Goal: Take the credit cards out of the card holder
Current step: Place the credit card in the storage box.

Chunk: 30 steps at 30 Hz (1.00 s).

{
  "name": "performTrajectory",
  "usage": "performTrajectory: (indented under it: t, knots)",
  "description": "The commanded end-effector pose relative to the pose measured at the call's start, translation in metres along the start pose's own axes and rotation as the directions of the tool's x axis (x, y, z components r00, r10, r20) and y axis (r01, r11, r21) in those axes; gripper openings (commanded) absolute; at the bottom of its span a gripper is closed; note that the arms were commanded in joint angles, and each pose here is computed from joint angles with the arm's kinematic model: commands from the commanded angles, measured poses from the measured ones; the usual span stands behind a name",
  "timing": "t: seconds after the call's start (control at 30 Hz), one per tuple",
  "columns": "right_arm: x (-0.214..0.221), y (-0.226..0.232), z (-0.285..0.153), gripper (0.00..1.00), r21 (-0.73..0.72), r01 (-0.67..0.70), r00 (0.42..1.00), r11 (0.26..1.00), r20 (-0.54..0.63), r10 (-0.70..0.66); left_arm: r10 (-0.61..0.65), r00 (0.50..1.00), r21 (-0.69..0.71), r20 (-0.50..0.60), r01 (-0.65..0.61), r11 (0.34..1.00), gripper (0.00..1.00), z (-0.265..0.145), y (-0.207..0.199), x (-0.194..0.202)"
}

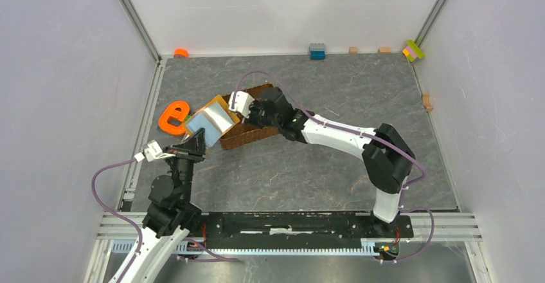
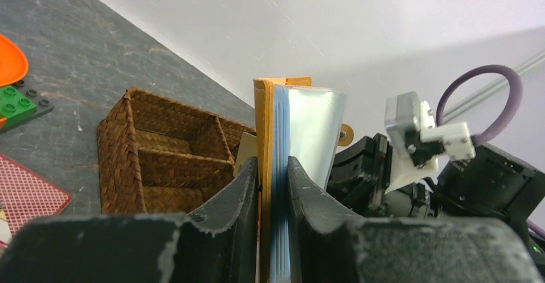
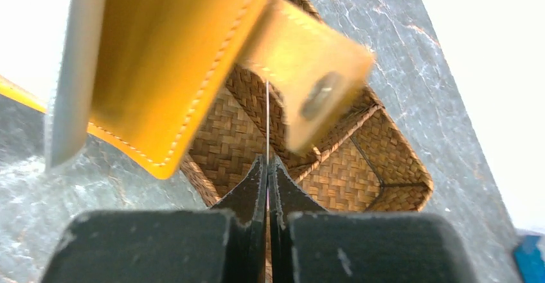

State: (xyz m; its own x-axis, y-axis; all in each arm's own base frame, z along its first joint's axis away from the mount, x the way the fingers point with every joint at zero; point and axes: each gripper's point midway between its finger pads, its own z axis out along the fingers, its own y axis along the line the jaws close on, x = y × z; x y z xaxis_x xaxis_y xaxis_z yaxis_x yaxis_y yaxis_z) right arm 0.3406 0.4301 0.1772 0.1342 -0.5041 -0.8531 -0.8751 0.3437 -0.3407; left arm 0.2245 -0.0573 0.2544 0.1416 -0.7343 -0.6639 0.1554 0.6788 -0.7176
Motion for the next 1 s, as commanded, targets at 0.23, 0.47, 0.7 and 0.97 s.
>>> performTrajectory:
  t: [0.23,0.47,0.7,0.97]
  knots:
    - [0.018,-0.011,0.022,0.0,0.164,0.313,0.934,0.936,-0.233,-0.271,-0.155,0.98,-0.053,0.125,0.162,0.985,0.02,-0.013,-0.007,-0.051]
    - [0.018,-0.001,0.038,0.0,0.144,0.406,0.884,0.903,-0.314,-0.347,-0.176,0.974,-0.086,0.141,0.189,0.978,0.02,-0.013,0.0,-0.05]
    - [0.015,0.007,0.045,0.26,0.133,0.473,0.844,0.871,-0.352,-0.405,-0.179,0.972,-0.136,0.154,0.2,0.97,0.02,-0.014,0.01,-0.049]
    - [-0.003,0.01,0.018,0.33,0.186,0.428,0.892,0.884,-0.245,-0.38,-0.18,0.971,-0.141,0.158,0.202,0.969,0.02,-0.014,0.012,-0.048]
